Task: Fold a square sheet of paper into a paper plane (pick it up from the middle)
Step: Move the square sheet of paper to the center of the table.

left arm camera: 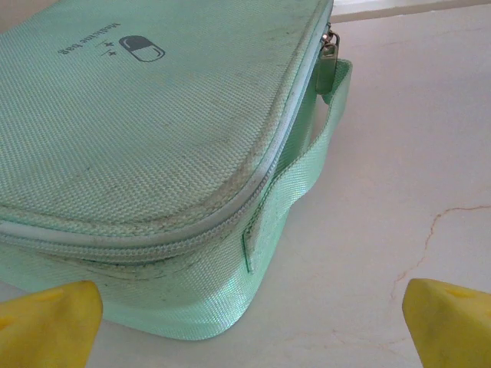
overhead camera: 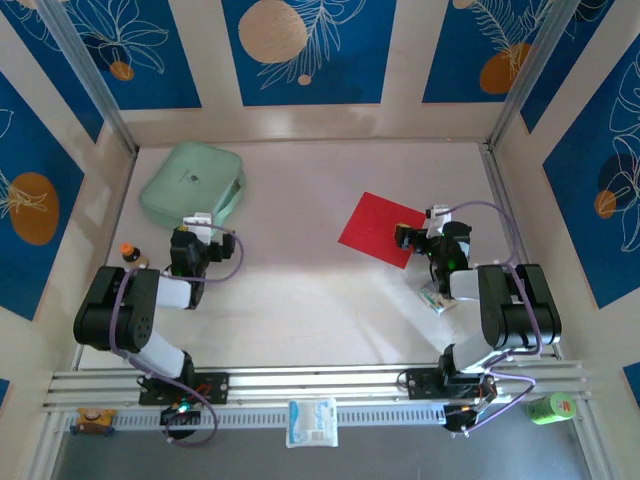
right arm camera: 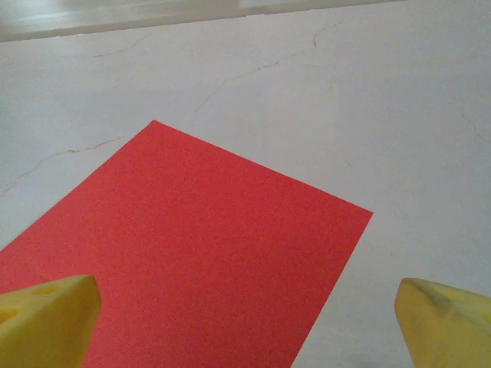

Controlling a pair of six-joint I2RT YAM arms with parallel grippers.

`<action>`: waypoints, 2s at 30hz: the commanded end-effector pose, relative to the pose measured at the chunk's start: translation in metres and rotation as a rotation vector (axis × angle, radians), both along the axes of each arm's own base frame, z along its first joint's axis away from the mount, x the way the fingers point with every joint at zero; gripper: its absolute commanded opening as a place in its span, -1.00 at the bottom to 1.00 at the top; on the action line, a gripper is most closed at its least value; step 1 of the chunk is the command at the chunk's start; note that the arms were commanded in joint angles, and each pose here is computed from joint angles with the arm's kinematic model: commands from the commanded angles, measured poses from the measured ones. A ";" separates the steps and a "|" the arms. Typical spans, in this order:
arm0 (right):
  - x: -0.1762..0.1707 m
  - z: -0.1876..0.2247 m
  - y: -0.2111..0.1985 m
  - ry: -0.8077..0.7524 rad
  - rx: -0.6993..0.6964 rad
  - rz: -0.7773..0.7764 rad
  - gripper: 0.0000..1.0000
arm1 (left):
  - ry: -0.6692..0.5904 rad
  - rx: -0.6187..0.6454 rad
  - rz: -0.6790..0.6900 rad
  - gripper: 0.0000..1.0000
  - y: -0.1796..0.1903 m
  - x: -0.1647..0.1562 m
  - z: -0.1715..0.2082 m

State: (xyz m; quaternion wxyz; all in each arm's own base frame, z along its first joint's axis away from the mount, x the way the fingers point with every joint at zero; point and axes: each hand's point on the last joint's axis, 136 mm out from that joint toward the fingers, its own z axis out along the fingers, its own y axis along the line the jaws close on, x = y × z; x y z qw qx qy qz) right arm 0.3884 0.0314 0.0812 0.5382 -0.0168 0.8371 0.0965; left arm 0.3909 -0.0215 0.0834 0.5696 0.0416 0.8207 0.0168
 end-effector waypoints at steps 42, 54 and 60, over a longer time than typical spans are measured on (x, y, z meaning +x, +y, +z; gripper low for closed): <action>0.015 0.029 -0.004 0.088 -0.014 -0.045 0.98 | -0.043 -0.001 -0.109 1.00 -0.015 -0.001 0.024; 0.027 0.036 0.063 0.649 0.487 0.042 0.88 | 0.223 -0.213 0.258 1.00 0.022 -0.025 0.057; 0.032 0.008 0.086 0.763 0.542 -0.001 0.80 | 0.251 -0.326 0.293 1.00 0.019 -0.039 0.064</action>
